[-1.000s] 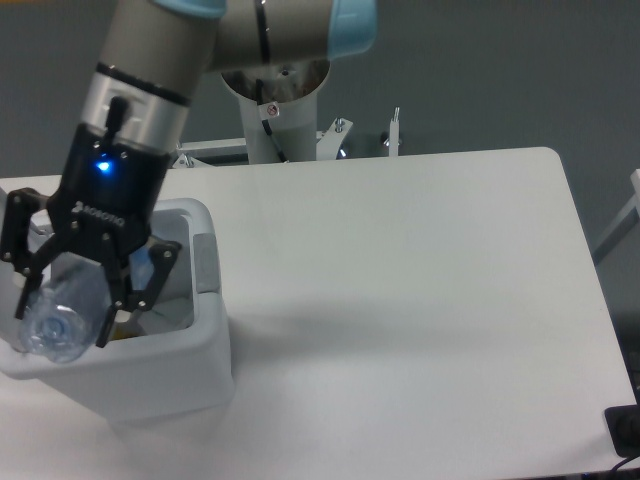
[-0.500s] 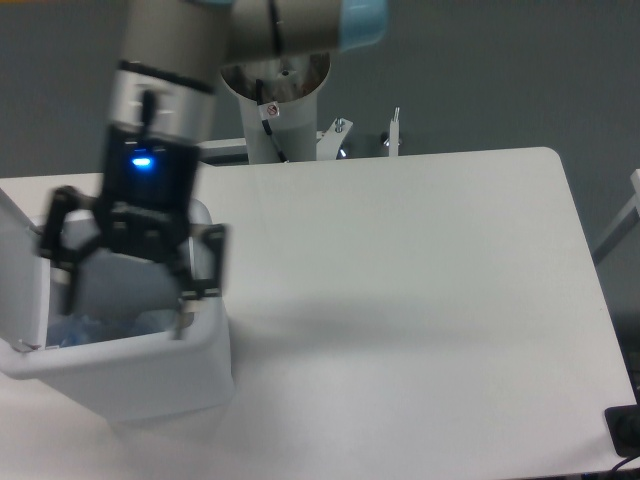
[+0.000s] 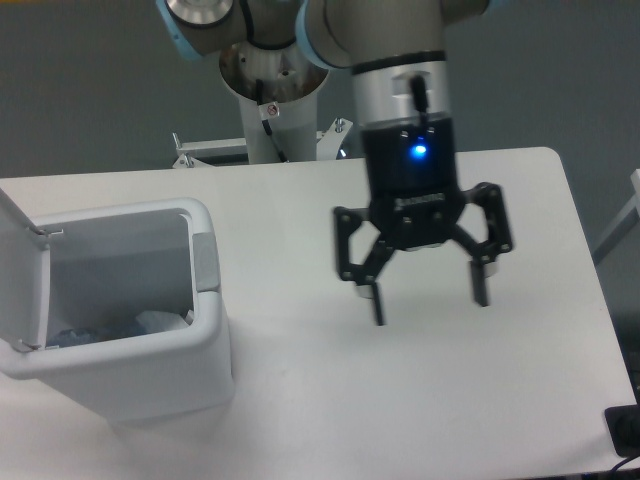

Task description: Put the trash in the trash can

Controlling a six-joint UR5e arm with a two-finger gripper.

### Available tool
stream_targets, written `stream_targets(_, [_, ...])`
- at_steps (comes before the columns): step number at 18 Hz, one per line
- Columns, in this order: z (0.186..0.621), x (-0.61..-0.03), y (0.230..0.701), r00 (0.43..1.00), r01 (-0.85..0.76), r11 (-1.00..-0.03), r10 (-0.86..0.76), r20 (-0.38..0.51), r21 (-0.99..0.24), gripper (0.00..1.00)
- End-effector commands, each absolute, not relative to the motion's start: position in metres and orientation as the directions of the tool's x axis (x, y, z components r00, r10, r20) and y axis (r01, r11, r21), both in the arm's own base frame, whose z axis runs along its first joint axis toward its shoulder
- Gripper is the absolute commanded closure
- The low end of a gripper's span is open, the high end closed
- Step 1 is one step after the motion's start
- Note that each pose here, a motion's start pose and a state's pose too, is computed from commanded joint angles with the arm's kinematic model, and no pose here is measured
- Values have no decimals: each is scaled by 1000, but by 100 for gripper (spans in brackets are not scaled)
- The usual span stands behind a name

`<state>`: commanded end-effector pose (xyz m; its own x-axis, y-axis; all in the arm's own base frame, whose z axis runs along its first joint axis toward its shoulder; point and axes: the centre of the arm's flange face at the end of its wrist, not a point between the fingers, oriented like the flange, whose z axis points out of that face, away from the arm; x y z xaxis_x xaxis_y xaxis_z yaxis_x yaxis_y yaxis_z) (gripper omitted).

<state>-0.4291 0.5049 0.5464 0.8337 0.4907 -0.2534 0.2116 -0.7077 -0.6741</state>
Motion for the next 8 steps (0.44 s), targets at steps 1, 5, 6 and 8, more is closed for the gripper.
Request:
stream_targets(1, [536, -434, 500, 840, 176, -759, 448, -306, -627, 0])
stream_targets(5, [524, -447, 477, 835, 98, -910, 295, -464, -402, 0])
stream_targets(6, [522, -448, 475, 836, 90, -929, 266, -480, -358, 0])
stream_targets(8, [520, -450, 471, 837, 88, -947, 238, -493, -308, 0])
